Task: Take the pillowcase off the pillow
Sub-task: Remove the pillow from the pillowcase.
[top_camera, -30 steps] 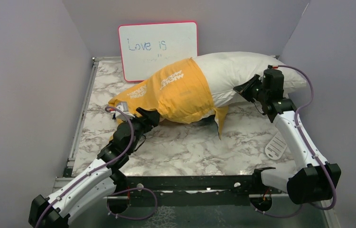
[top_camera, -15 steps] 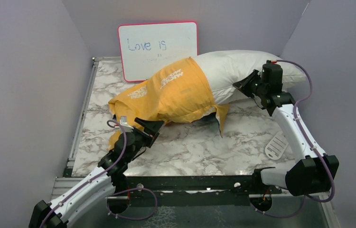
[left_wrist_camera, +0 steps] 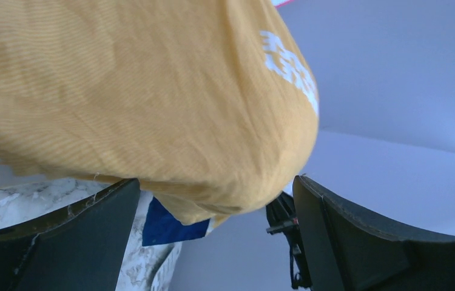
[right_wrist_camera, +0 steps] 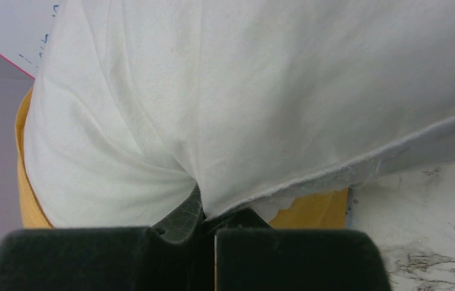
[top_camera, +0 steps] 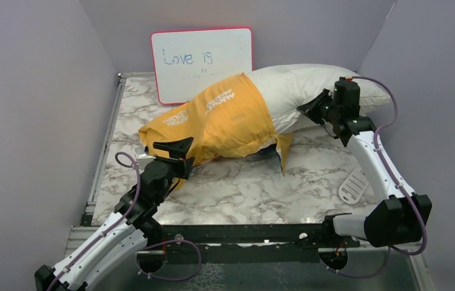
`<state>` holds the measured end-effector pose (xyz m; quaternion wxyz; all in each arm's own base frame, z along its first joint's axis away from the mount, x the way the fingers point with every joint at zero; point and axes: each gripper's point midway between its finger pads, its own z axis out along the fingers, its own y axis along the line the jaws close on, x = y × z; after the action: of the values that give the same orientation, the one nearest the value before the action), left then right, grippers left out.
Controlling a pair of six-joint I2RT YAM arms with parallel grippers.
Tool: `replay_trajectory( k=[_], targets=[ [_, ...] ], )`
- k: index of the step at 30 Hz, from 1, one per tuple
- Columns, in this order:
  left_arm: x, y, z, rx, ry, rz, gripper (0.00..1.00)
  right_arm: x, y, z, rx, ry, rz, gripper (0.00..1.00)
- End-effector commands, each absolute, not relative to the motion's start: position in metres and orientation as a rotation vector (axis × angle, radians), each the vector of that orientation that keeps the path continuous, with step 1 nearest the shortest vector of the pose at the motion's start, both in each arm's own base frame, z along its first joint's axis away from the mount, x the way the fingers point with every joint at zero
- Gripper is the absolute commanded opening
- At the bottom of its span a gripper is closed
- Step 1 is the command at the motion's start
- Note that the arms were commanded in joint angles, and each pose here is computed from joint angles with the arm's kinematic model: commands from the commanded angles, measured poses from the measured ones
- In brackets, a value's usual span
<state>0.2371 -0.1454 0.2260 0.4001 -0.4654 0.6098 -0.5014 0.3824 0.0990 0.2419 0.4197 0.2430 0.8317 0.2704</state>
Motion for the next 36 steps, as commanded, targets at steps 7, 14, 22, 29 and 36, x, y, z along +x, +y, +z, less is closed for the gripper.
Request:
replay_trajectory(
  k=[7, 14, 22, 29, 36],
  targets=[
    [0.264, -0.17, 0.178, -1.604, 1.596, -1.241, 0.99, 0.398, 0.1, 0.286, 0.553, 1.947, 0.722, 0.01],
    [0.3, -0.157, 0.175, -1.569, 1.434, -1.187, 0.95, 0.395, 0.101, 0.285, 0.55, 1.952, 0.726, 0.01],
    [0.294, -0.104, 0.155, -1.298, 1.631, -0.714, 0.0, 0.397, 0.08, 0.285, 0.586, 1.933, 0.594, 0.01],
    [0.259, -0.043, 0.189, -1.034, 1.638, -0.377, 0.0, 0.398, 0.047, 0.273, 0.646, 1.921, 0.404, 0.01],
    [0.241, -0.027, 0.222, -0.875, 1.706, -0.239, 0.0, 0.391, 0.024, 0.255, 0.695, 1.941, 0.353, 0.01]
  ],
)
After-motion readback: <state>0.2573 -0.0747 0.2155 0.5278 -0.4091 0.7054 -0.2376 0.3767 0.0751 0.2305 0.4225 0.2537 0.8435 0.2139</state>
